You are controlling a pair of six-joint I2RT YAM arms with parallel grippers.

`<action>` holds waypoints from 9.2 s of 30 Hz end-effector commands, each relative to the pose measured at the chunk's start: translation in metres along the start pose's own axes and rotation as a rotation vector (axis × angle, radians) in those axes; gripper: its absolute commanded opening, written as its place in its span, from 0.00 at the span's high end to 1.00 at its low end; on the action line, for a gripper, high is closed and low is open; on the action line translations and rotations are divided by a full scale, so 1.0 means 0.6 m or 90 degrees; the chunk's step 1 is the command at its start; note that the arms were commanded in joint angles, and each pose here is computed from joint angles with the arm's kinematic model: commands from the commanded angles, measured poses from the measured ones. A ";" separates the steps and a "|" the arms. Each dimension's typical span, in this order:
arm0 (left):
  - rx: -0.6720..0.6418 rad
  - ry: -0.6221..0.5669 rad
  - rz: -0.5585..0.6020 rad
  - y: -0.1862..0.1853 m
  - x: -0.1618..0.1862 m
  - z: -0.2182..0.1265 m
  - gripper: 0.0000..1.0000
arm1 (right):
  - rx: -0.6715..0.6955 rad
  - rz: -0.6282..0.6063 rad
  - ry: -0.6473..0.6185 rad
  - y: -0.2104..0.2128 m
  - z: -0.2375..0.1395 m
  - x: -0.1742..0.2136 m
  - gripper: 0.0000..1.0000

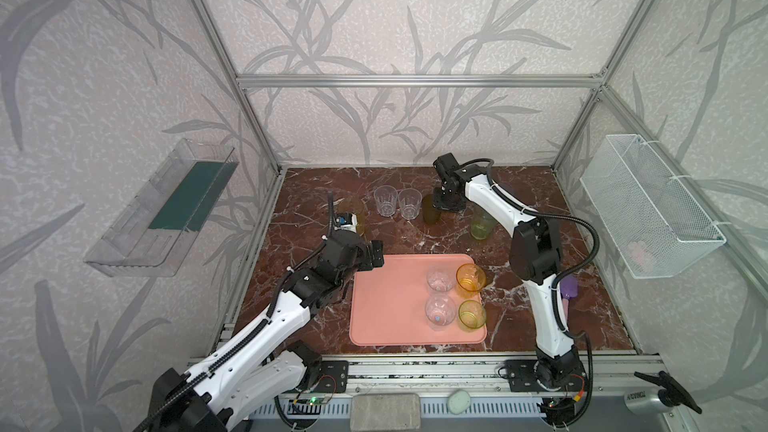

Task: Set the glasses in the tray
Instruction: 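Lower the right gripper into a gold dimpled tumbler and grip it, then lift the gold dimpled tumbler with the right gripper and carry it over the tray, then lower the gold dimpled tumbler onto the tray near the robot and release it, then raise the open right gripper and move it back toward the remaining tumblers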

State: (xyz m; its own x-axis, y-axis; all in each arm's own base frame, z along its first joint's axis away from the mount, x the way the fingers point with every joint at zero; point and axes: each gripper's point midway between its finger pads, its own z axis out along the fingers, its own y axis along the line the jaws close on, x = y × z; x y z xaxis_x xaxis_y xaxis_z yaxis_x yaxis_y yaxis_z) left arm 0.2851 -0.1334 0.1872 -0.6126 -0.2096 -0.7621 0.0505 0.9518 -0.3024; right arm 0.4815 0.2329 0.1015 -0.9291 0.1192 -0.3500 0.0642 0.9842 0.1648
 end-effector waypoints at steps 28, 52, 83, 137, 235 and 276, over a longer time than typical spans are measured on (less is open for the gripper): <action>-0.046 -0.005 0.026 0.028 -0.009 -0.028 0.01 | -0.121 -0.040 0.008 0.031 -0.070 0.049 1.00; 0.093 0.023 -0.072 -0.027 0.011 -0.039 0.01 | -0.228 -0.131 -0.075 0.071 -0.221 0.132 1.00; 0.125 0.057 -0.096 -0.040 0.034 -0.026 0.01 | -0.235 -0.257 -0.142 0.092 -0.342 0.247 1.00; 0.088 0.061 -0.173 0.011 0.063 0.010 0.01 | -0.178 -0.422 -0.035 0.134 -0.301 0.455 1.00; 0.134 -0.002 -0.210 0.014 0.033 -0.007 0.01 | -0.104 -0.337 -0.156 0.125 -0.277 0.177 0.00; 0.141 0.016 -0.180 -0.002 0.026 0.029 0.01 | -0.019 -0.196 -0.108 0.019 -0.084 -0.042 0.29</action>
State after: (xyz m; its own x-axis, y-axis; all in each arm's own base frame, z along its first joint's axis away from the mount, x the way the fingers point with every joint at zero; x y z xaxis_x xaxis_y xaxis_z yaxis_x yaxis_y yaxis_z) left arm 0.2833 -0.1456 0.1487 -0.6803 -0.4493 -0.5791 0.0256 0.7750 -0.6314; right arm 0.4881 0.2405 0.1659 -0.8083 -0.1590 -0.5669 -0.2369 0.9693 0.0659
